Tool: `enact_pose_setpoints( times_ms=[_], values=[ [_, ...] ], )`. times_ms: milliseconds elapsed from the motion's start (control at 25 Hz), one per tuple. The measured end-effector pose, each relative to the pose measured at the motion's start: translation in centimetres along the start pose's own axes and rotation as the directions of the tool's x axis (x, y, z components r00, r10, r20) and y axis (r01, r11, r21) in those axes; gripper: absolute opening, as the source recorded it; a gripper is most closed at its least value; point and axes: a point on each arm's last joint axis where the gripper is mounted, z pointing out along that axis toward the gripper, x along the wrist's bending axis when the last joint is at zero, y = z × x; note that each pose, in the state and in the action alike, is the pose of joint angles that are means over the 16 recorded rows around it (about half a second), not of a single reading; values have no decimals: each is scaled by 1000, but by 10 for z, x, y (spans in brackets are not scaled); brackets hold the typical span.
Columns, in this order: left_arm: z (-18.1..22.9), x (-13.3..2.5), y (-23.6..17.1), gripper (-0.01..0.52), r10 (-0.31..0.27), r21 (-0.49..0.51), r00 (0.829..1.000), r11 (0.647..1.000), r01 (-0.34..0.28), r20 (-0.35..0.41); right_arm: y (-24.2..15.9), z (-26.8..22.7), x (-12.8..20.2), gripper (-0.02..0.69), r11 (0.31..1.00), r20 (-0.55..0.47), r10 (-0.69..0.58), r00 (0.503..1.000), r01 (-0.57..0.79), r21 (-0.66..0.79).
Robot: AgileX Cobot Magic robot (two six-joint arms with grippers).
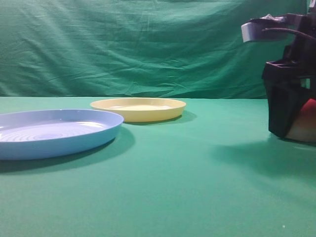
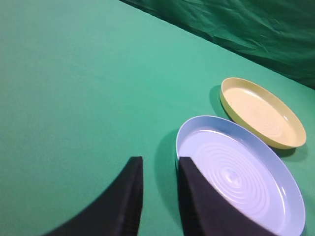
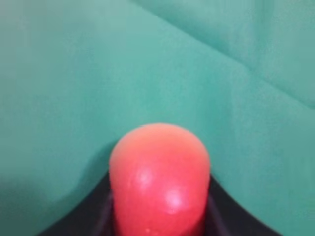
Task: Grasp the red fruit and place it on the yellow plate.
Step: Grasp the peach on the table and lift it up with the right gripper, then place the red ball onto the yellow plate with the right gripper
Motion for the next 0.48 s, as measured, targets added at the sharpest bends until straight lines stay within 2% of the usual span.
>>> enact_pose_setpoints(
  times_ms=[200, 480],
  values=[
    [0, 0, 0, 157, 0, 0, 1000, 1000, 0, 0, 49, -17, 12, 218, 991, -31, -12, 999, 8, -133],
    [0, 0, 0, 157, 0, 0, 1000, 1000, 0, 0, 111, -16, 55, 217, 959, -95, -104, 990, 75, -273]
  ],
)
